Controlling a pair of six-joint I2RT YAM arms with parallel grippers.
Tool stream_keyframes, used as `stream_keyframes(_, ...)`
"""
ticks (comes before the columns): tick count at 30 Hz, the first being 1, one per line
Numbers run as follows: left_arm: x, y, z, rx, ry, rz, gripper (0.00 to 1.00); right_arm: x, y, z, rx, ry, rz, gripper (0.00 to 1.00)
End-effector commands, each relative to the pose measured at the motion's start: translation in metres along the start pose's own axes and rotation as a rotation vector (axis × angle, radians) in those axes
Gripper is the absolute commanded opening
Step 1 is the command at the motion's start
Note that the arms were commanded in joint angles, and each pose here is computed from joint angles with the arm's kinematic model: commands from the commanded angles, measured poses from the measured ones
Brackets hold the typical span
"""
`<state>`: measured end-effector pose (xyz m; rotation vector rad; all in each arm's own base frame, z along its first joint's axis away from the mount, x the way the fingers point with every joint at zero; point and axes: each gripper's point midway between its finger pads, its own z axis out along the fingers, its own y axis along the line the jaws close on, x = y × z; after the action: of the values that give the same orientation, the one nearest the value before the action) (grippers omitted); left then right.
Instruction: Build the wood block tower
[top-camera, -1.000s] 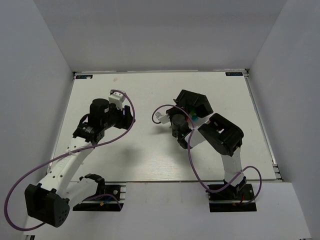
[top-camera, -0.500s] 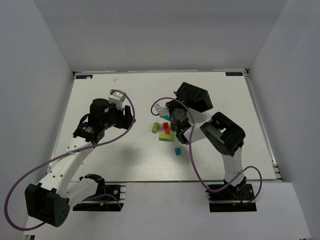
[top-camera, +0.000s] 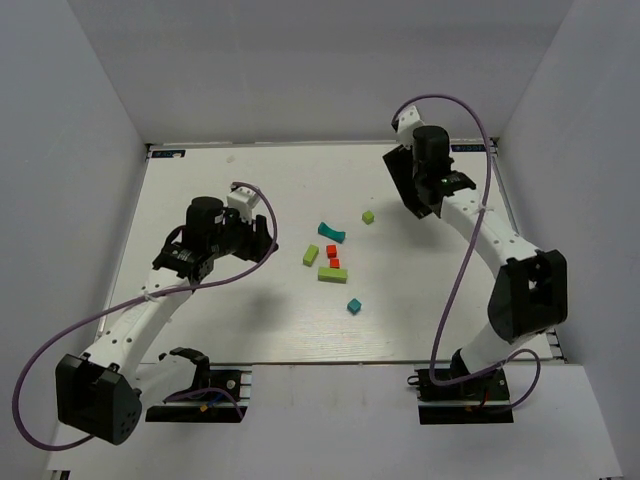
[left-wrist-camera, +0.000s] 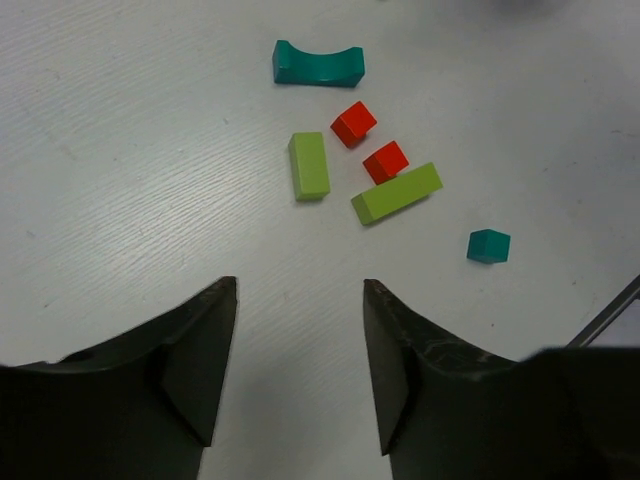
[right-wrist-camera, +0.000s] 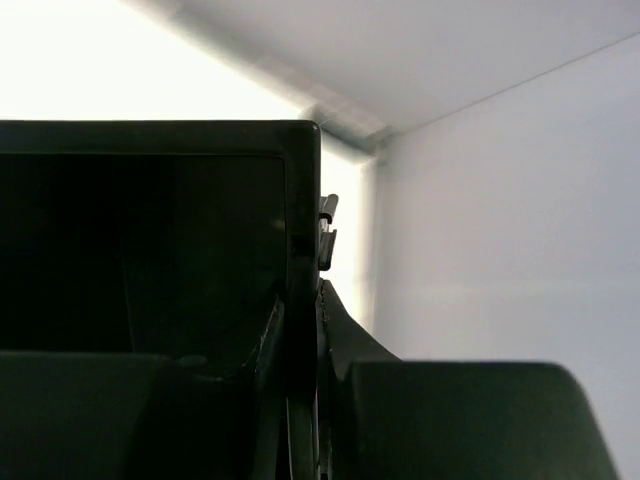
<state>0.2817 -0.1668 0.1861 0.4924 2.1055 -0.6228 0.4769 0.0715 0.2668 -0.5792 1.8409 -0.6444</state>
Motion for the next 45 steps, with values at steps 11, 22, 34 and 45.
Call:
stream_keyframes(11, 0.005, -0.013, 0.012, 0.082, 0.025, 0.017, 0.42, 0.125, 0.065, 0.054, -0.464, 0.410, 0.520, 0.00)
stream_keyframes(22, 0.015, -0.018, 0.022, 0.102, 0.073, 0.024, 0.58, 0.159, 0.071, 0.072, -0.565, 0.472, 0.585, 0.00)
stream_keyframes(34, 0.006, -0.047, 0.028, 0.119, 0.101, 0.078, 0.60, 0.139, 0.035, 0.056, -0.549, 0.385, 0.628, 0.90)
stream_keyframes(45, 0.022, -0.034, 0.066, -0.091, 0.282, 0.184, 0.34, 0.055, 0.046, -0.102, -0.853, -0.340, 0.135, 0.12)
